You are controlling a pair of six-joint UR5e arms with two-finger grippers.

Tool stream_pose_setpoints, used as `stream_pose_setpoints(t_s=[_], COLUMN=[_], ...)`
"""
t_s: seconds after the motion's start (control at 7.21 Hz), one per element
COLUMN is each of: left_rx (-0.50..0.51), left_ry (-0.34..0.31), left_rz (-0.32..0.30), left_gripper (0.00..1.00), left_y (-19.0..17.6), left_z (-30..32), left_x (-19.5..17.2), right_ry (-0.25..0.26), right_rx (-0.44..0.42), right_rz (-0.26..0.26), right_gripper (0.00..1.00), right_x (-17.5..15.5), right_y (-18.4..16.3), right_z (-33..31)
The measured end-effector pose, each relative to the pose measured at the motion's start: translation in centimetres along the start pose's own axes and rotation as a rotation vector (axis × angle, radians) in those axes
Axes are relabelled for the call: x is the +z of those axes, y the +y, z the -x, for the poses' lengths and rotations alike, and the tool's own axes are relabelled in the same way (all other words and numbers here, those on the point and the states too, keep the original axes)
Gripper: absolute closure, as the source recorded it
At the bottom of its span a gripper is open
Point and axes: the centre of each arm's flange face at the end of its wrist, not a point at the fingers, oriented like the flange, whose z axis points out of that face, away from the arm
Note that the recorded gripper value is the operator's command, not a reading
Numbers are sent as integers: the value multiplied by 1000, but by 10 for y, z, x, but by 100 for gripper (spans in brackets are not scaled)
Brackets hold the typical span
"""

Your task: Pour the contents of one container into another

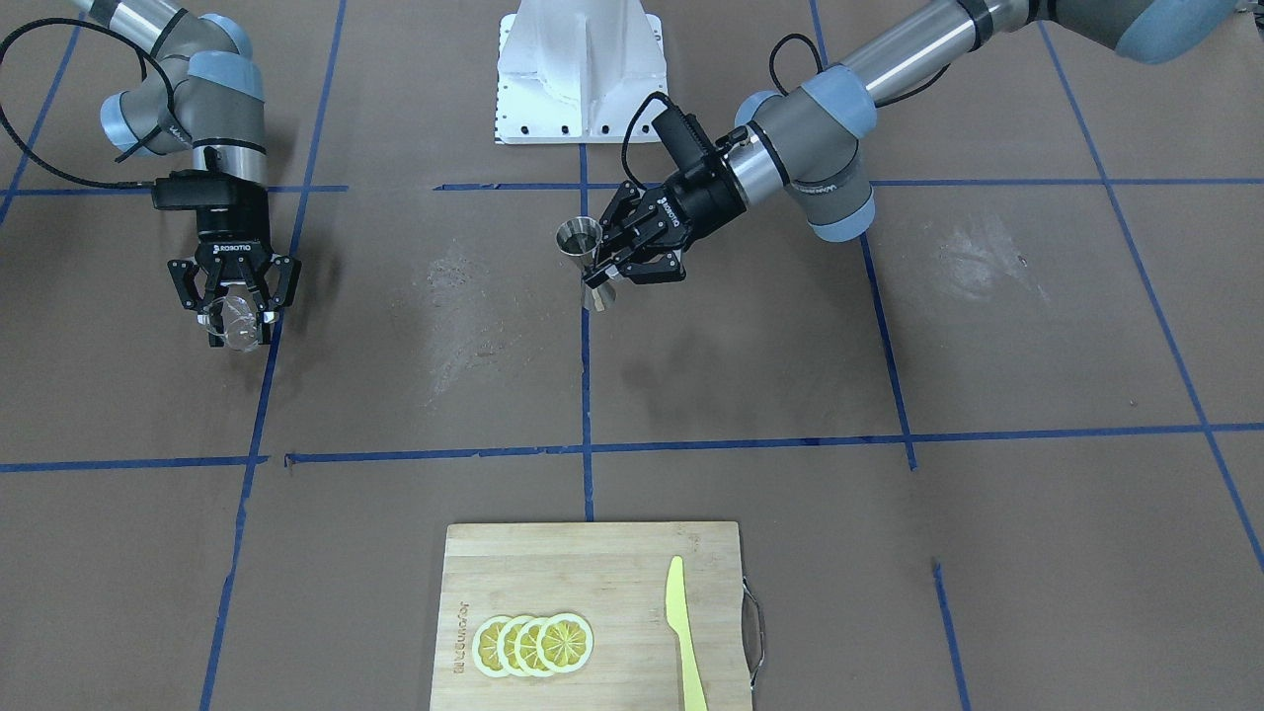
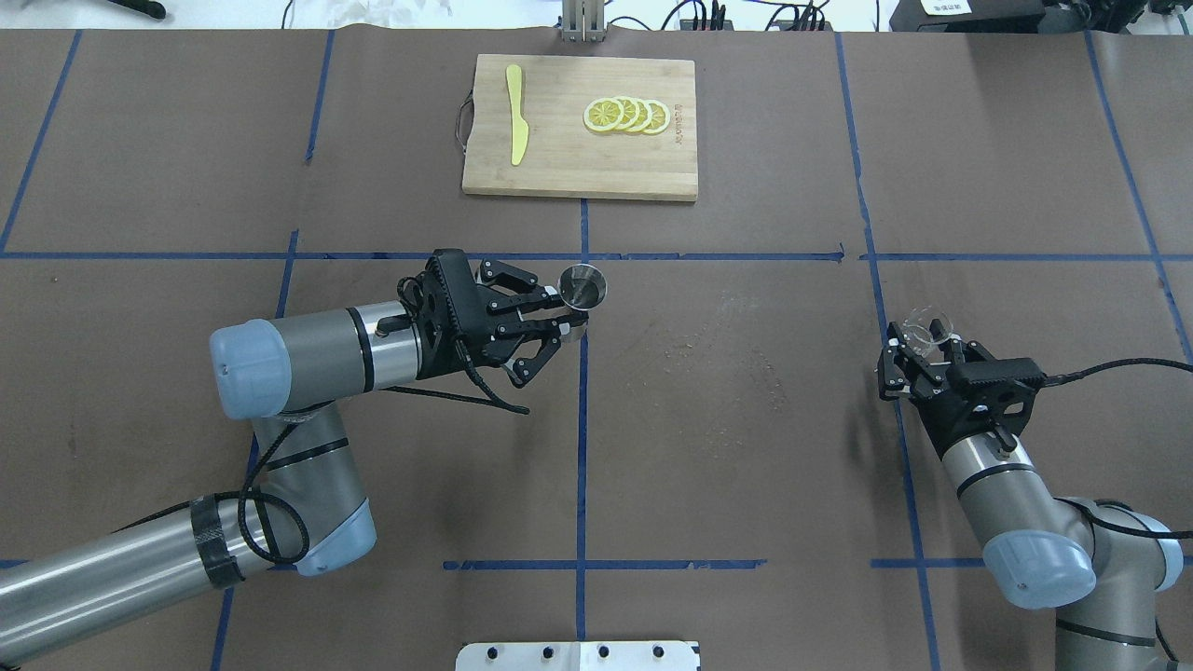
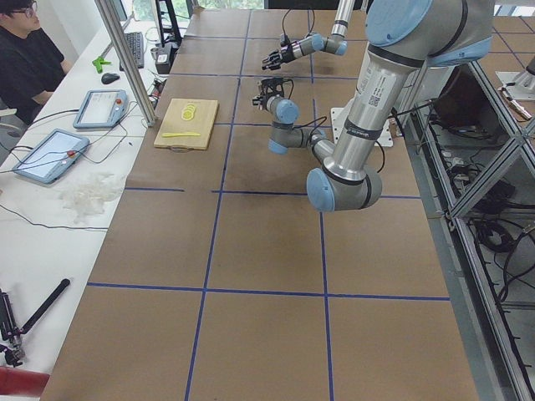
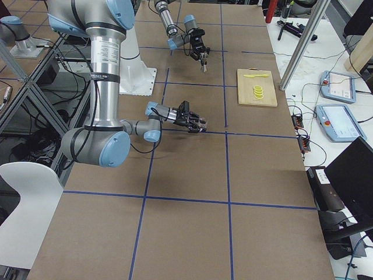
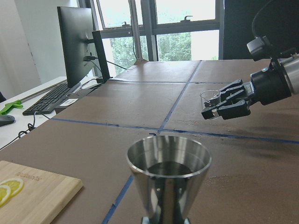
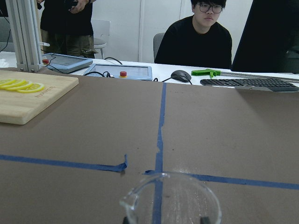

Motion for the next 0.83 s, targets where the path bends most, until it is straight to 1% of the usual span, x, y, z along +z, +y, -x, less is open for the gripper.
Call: stream_pose_setpoints(t_s=[0.28, 0.69, 0.83], left_rx=[-1, -1, -1], left_ry=[2, -1, -1], left_rz=[1, -1, -2], left_gripper=[100, 100, 100], left_y=[1, 0, 0], left_z=[-1, -1, -1], left_x=[0, 0, 0], right_ry=[4, 5, 3], right_rx=[-30, -54, -56], right_rz=[-8, -1, 1], right_gripper=[97, 97, 88], right_x=[-5, -7, -7], right_y=[17, 30, 31], right_z=[0, -2, -2])
